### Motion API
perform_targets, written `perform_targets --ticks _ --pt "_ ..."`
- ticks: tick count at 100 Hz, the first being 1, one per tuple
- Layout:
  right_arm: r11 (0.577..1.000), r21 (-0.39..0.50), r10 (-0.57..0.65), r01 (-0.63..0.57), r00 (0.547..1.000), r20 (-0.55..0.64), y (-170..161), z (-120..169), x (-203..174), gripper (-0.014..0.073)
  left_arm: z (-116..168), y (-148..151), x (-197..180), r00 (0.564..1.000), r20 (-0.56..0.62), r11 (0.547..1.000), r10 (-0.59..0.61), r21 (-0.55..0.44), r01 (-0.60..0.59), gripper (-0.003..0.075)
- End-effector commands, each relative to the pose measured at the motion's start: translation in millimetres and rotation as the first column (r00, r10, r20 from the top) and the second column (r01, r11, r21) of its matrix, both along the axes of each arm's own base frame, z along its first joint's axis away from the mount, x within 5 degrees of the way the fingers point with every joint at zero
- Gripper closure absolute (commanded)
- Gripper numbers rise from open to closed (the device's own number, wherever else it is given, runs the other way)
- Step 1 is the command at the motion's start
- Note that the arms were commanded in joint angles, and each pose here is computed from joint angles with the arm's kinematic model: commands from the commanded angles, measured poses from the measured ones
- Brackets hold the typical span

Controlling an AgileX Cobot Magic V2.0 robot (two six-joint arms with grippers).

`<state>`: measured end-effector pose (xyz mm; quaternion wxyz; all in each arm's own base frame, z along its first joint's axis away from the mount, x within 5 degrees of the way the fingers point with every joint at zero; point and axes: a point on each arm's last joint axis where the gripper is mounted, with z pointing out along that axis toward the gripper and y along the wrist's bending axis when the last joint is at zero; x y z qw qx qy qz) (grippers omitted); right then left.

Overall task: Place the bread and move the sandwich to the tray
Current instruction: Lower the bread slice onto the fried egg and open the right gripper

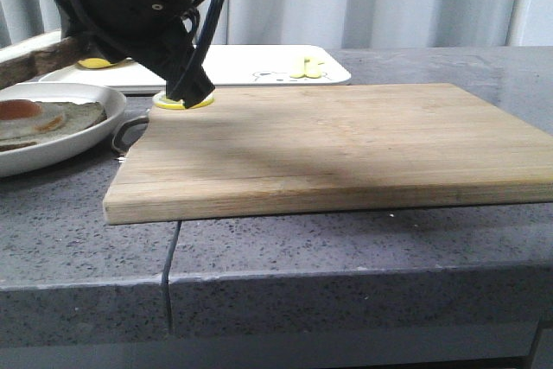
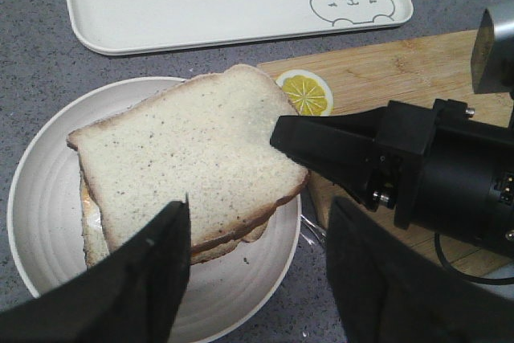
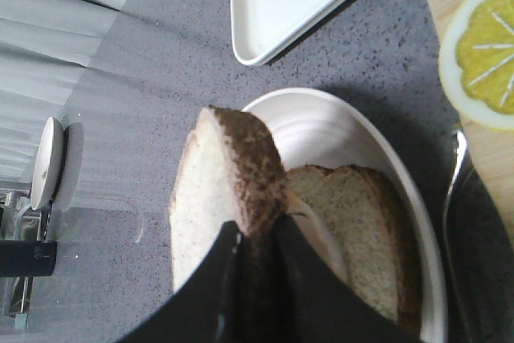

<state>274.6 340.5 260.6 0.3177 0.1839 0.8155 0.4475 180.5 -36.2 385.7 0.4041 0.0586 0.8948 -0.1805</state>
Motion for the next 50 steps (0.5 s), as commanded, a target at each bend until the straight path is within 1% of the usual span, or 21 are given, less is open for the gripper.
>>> perform_targets --ticks 1,50 --pt "0.998 0.065 -0.015 0.011 0.998 0.060 -3.7 34.1 -1.8 0.0656 15.9 -0.5 0.3 0.996 0.083 0.999 0.020 -0.042 -0.017 0.0363" --pt "0.998 0.060 0.009 -0.012 0.999 0.040 -0.1 27.6 -2.1 0.0656 15.9 -0.5 0.3 0.996 0.083 0.999 0.020 -0.042 -0.017 0.0363"
